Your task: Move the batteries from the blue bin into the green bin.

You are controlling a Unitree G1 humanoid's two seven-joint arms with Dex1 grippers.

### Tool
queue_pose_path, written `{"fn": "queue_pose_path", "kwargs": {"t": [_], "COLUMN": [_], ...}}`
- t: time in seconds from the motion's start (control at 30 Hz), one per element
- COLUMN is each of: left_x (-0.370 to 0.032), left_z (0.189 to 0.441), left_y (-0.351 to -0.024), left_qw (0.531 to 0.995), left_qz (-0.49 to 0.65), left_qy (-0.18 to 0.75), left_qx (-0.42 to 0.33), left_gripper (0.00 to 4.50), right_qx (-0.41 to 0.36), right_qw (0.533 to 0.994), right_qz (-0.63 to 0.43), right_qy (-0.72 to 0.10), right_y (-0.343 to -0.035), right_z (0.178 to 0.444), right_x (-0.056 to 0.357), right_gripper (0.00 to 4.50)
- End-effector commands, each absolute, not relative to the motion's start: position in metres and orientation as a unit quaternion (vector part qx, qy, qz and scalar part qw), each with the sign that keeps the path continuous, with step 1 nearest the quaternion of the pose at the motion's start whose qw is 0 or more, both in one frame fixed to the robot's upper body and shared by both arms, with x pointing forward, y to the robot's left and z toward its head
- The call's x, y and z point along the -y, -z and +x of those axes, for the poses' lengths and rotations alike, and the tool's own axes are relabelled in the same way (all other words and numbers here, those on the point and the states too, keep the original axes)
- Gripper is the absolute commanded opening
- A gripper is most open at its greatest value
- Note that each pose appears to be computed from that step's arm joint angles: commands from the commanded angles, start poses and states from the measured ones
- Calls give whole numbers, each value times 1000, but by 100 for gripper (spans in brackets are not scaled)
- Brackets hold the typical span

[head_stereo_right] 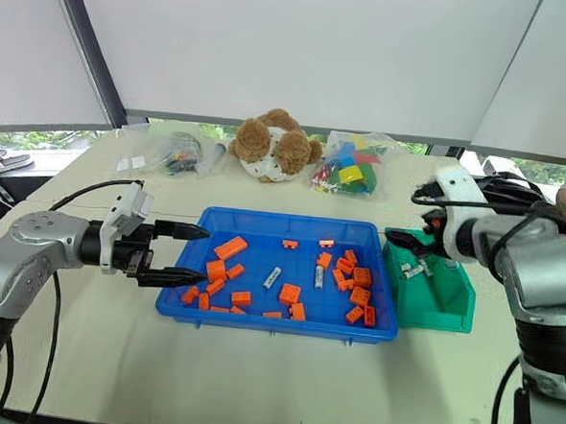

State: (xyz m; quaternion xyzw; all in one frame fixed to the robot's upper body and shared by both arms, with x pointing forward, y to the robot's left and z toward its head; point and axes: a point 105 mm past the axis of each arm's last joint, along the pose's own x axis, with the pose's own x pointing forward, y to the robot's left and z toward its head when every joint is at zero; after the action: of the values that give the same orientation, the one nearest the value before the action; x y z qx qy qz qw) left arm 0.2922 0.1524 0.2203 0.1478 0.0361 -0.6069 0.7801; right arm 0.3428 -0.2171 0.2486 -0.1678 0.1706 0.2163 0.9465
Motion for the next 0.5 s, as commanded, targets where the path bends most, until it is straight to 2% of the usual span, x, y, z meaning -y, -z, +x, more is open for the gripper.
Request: {"fn": "queue_pose_path", "kwargs": {"t": [0.03, 0.3, 0.5], "left_x": [-154, -163, -171], "left_z": [290, 288, 286], "left_y": [-229, -228, -222], "left_qw": [771, 759, 757], "left_qz": [168, 194, 216], "left_qy": [613, 619, 613], "left_qx": [-31, -55, -71], "left_gripper": [450, 450, 450], "right_qx": [-164, -208, -215], "right_qw": [910, 838, 811], "right_qz": [-161, -168, -216], "right_qy": [-344, -475, -499], "right_y": [-242, -186, -155], "right_z": [335, 330, 338], "right_x": [156, 82, 58], "right_gripper": [443, 443, 443]}}
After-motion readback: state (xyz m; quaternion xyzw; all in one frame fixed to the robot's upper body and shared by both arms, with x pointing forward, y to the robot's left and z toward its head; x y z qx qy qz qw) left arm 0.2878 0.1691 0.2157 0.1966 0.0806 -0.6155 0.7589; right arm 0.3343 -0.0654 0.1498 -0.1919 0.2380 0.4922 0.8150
